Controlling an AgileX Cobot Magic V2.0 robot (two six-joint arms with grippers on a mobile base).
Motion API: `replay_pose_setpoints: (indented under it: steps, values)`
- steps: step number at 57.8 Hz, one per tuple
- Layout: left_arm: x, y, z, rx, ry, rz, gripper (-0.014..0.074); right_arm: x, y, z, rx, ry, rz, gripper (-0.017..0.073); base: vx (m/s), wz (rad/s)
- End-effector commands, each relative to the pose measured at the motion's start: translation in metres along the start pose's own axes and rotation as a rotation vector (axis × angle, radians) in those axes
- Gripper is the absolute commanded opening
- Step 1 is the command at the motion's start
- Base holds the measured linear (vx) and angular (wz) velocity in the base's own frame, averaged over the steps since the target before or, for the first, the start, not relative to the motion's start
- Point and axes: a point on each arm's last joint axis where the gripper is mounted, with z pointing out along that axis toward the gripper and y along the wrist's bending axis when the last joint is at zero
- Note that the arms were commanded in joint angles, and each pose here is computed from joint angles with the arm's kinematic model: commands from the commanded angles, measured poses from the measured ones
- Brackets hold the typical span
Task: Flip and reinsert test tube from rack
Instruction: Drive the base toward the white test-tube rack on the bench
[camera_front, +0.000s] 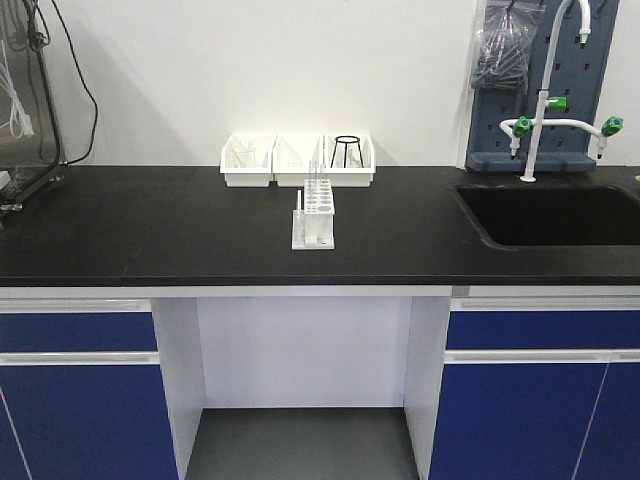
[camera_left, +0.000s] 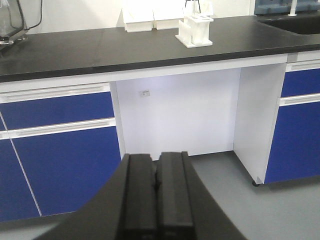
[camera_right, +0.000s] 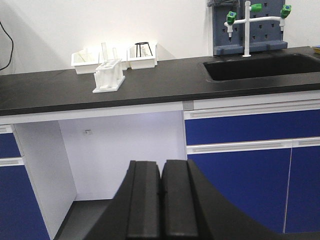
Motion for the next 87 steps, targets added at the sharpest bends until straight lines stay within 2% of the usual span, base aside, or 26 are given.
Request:
replay_pose_setpoints:
  steps: [1, 52, 87]
  values:
    - [-0.0088, -0.0011, -0.0011, 0.013, -0.089, -0.013, -0.0006, -0.0065, 0.0007, -0.0012, -0.005, -0.083, -0.018, -0.0010, 0.00, 0.00]
    - [-0.0088, -0.0011, -0.0011, 0.013, -0.089, -0.013, -0.0006, -0.0065, 0.0007, -0.0012, -0.005, -0.083, -0.018, -0.0010, 0.02, 0.00]
    - [-0.0088, -0.0011, -0.0011, 0.013, -0.089, -0.013, -0.0006, -0.0065, 0.0007, -0.0012, -0.005, -0.083, -0.018, -0.0010, 0.29, -0.04]
